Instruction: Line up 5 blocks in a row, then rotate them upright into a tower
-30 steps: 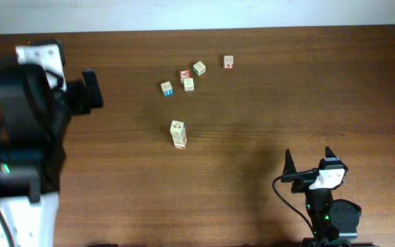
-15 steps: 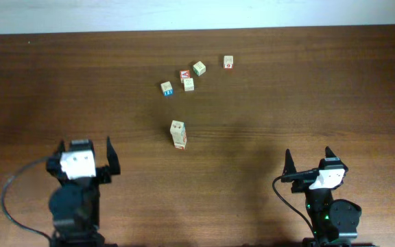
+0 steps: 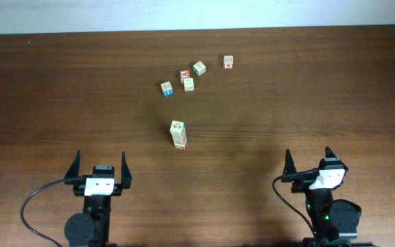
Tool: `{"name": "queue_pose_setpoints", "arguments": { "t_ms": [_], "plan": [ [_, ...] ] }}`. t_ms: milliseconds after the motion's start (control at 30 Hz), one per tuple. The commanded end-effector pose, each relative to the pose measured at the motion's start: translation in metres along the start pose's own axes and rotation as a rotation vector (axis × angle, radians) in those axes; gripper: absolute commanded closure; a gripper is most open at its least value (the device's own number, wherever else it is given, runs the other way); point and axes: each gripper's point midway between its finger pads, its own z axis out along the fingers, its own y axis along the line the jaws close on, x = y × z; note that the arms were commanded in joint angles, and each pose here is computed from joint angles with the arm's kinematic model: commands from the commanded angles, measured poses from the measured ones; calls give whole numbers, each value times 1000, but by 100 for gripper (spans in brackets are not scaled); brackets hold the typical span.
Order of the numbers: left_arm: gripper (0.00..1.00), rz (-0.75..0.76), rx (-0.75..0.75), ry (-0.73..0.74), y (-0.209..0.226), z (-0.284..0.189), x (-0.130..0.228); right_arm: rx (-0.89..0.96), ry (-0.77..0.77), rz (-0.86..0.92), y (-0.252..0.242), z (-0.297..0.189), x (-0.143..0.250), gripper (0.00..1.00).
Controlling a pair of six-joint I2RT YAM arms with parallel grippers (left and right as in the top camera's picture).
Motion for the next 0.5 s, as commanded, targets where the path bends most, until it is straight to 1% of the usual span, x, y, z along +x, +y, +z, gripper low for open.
{"name": "queue_pose_setpoints", "arguments": {
  "t_ms": [0,100,467],
  "plan": [
    [1,63,15,16,-3,-1,7,11,2,-2,-2,0,2,2],
    [1,61,1,93,-2,-2,25,11,2,-2,-2,0,2,1],
    [1,60,1,92,-1,-2,25,11,2,-2,-2,0,2,1]
  ]
}}
